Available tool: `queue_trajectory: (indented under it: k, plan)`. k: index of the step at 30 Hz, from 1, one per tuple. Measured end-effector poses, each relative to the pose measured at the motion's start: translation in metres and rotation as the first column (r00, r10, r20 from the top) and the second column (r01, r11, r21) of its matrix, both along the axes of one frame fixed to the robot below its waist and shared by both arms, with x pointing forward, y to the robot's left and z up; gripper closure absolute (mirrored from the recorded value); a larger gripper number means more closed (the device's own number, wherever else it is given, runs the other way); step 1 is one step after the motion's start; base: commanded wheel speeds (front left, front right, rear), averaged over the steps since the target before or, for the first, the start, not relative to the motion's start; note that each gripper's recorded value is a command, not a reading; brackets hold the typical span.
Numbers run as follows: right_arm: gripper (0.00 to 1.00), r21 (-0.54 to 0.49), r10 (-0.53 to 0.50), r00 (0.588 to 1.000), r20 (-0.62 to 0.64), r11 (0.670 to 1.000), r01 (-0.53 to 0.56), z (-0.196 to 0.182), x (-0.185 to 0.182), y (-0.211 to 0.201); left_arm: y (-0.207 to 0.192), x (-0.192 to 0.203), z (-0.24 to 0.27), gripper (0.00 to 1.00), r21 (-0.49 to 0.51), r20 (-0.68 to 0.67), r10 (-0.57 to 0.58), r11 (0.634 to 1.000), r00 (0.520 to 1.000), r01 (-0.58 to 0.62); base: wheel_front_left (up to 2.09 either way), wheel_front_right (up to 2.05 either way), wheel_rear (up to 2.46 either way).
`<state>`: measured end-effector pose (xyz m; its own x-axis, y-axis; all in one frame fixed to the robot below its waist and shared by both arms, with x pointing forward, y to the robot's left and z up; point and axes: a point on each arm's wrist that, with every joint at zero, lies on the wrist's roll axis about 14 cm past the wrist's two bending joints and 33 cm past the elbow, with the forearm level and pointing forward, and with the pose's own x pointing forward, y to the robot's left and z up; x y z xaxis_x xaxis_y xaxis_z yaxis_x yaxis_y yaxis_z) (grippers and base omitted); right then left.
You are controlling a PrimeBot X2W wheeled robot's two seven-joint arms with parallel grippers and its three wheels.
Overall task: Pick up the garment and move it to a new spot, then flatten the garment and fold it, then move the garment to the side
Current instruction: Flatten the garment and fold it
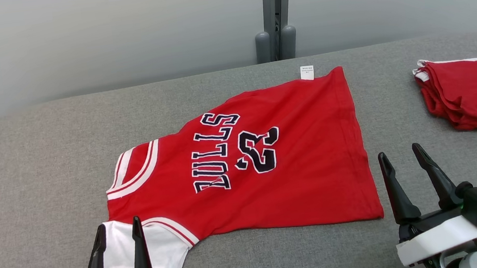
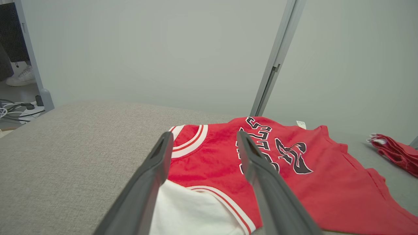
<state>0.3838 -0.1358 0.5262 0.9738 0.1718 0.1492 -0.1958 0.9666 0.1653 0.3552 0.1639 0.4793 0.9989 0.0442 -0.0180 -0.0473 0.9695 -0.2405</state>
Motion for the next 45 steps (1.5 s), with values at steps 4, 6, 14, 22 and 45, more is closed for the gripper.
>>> queue_trajectory:
  k: [4,6,14,22,45]
  plan:
    - [0.00,-0.002,-0.001,1.000,-0.002,1.000,0.001,0.000,-0.001,0.000,-0.001,-0.002,0.000,0.00,0.001,0.002,-0.004,1.000,1.000,0.004,0.00,0.00,0.00]
    - [0.00,-0.002,-0.001,1.000,-0.001,1.000,0.001,0.000,-0.002,0.000,-0.001,-0.002,0.001,0.00,0.003,0.003,-0.005,1.000,1.000,0.005,0.00,0.00,0.00]
    - [0.00,-0.002,0.003,1.000,-0.005,1.000,-0.003,-0.001,-0.003,0.001,0.000,-0.005,-0.001,0.00,0.003,-0.002,-0.003,1.000,1.000,0.003,0.00,0.00,0.00]
    - [0.00,-0.003,0.003,1.000,-0.007,1.000,-0.003,-0.002,-0.004,0.001,0.011,-0.016,-0.033,0.00,-0.013,-0.120,0.028,0.999,0.992,-0.030,0.00,0.00,0.00]
    - [0.00,0.002,-0.026,0.999,-0.047,1.000,0.026,-0.015,-0.002,-0.009,0.045,-0.019,-0.128,0.59,0.022,-0.472,0.038,0.999,0.881,-0.031,0.00,0.00,0.00]
